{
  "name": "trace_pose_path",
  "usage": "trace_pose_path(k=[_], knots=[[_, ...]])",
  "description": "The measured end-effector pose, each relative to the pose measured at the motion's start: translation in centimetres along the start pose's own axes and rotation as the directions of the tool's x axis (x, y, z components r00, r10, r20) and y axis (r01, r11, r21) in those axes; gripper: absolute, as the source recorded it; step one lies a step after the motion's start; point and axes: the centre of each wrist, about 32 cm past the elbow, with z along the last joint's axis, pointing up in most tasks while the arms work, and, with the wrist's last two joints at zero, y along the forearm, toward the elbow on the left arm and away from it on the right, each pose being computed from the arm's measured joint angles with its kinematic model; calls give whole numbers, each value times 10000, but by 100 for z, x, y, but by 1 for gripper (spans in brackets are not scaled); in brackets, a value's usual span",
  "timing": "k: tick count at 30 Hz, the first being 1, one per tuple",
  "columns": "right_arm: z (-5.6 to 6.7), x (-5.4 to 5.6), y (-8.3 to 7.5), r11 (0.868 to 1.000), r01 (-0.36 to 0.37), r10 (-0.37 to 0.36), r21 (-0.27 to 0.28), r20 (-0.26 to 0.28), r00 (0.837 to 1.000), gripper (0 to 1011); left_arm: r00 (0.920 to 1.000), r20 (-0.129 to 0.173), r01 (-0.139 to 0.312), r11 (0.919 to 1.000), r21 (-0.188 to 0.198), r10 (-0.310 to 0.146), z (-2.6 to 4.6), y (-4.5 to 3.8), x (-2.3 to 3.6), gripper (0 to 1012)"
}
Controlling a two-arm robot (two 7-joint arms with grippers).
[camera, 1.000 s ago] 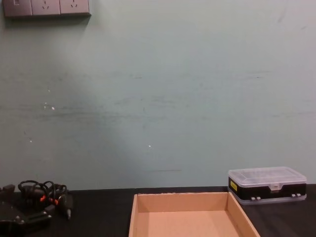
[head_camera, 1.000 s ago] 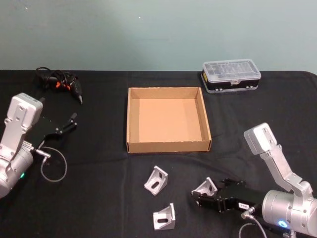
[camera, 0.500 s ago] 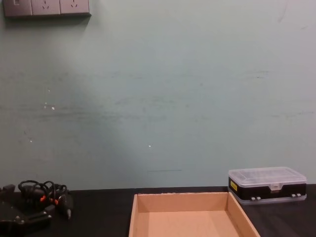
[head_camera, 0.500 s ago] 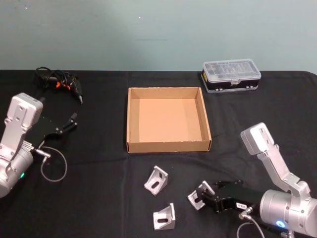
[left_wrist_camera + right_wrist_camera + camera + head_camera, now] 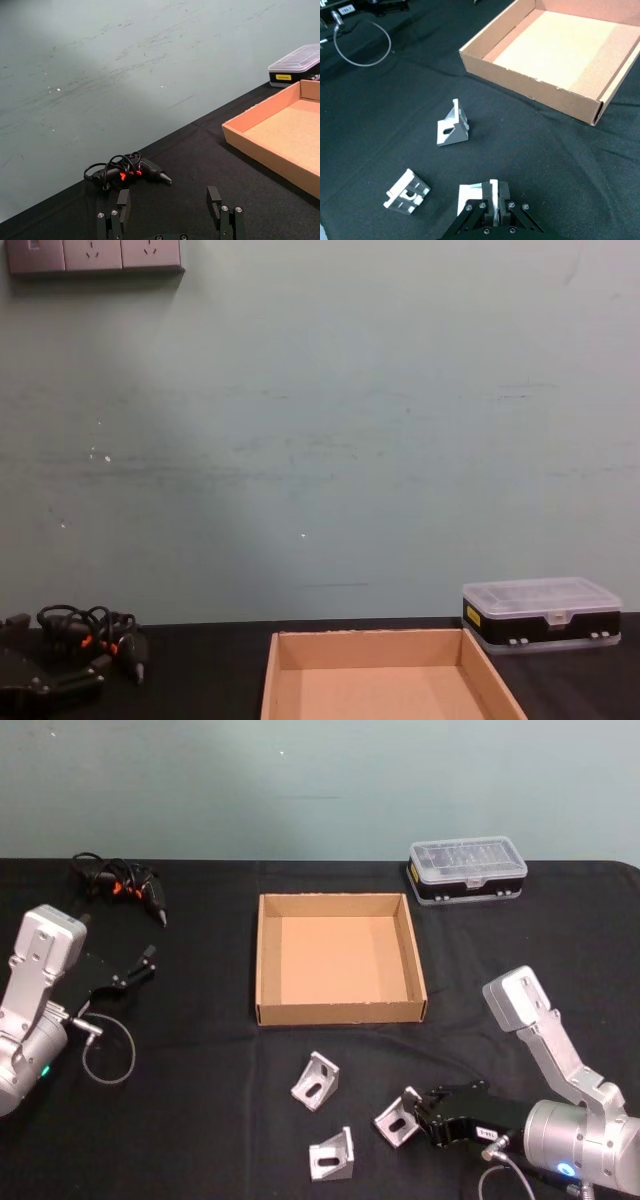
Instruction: Use one hand to pick up the angle iron from the table and place it into the box.
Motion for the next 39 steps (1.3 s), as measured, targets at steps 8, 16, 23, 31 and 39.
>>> trace_pose_path(k=[8,16,23,31,39], knots=[[54,-25,-117,9969,168,-182,764,175,9997,80,10000,0,0,10000,0,0,0,0,0,1000],[385,-32,-221,9727,560,-737,2251,711,9947,80,10000,1,0,10000,0,0,0,0,0,1000],[682,33,-85,9504,809,-1157,3002,999,9882,80,10000,0,0,10000,0,0,0,0,0,1000],[924,175,270,9508,1017,-1416,2926,1186,9828,80,10000,0,0,10000,0,0,0,0,0,1000],[1004,340,550,9583,1400,-1701,2490,1039,9799,80,10000,0,0,10000,1,0,0,0,0,1000]])
